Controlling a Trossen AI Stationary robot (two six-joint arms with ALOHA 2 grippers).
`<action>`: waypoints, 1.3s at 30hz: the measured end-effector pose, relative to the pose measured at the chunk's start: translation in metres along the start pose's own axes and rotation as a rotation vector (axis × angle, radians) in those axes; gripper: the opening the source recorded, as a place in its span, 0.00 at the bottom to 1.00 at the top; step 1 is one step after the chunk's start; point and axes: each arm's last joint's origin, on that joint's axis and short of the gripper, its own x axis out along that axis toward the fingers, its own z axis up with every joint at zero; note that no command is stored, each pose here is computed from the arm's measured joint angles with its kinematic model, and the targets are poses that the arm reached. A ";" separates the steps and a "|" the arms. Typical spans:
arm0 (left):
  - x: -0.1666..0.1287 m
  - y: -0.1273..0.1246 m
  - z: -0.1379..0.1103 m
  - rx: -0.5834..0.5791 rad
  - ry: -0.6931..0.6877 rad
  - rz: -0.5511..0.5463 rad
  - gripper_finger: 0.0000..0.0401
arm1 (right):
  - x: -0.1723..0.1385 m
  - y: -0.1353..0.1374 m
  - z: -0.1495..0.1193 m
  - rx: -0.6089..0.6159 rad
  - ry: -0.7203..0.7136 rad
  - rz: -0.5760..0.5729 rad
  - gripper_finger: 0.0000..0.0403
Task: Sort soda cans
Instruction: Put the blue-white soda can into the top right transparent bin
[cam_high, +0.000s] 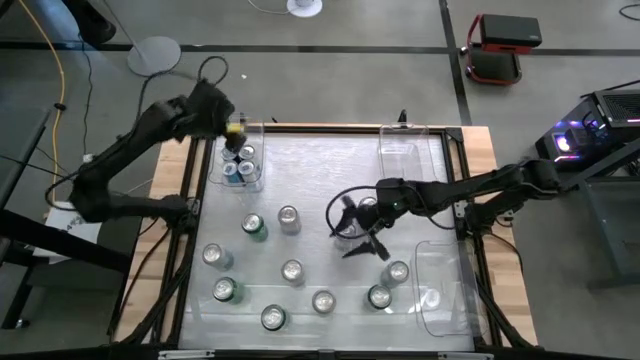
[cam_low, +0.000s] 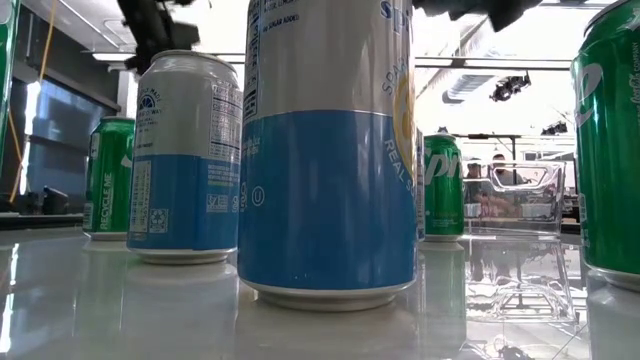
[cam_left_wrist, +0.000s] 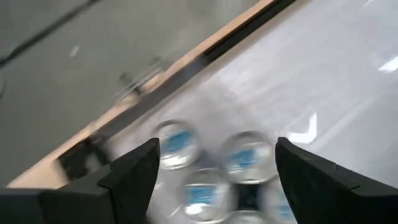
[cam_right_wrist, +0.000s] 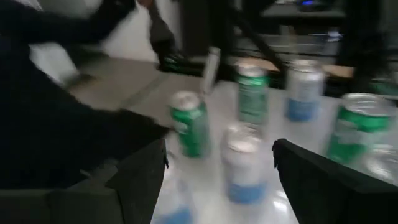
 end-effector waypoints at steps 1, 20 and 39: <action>-0.007 -0.007 -0.006 -0.002 -0.047 -0.031 0.72 | 0.004 0.000 0.000 0.011 -0.017 0.023 0.72; 0.015 -0.110 -0.108 -0.055 -0.515 -0.593 0.70 | 0.019 0.017 0.023 0.010 0.512 -0.511 0.72; 0.040 -0.154 -0.121 0.008 -0.480 -0.563 0.70 | 0.042 0.001 -0.004 0.014 0.750 -0.608 0.79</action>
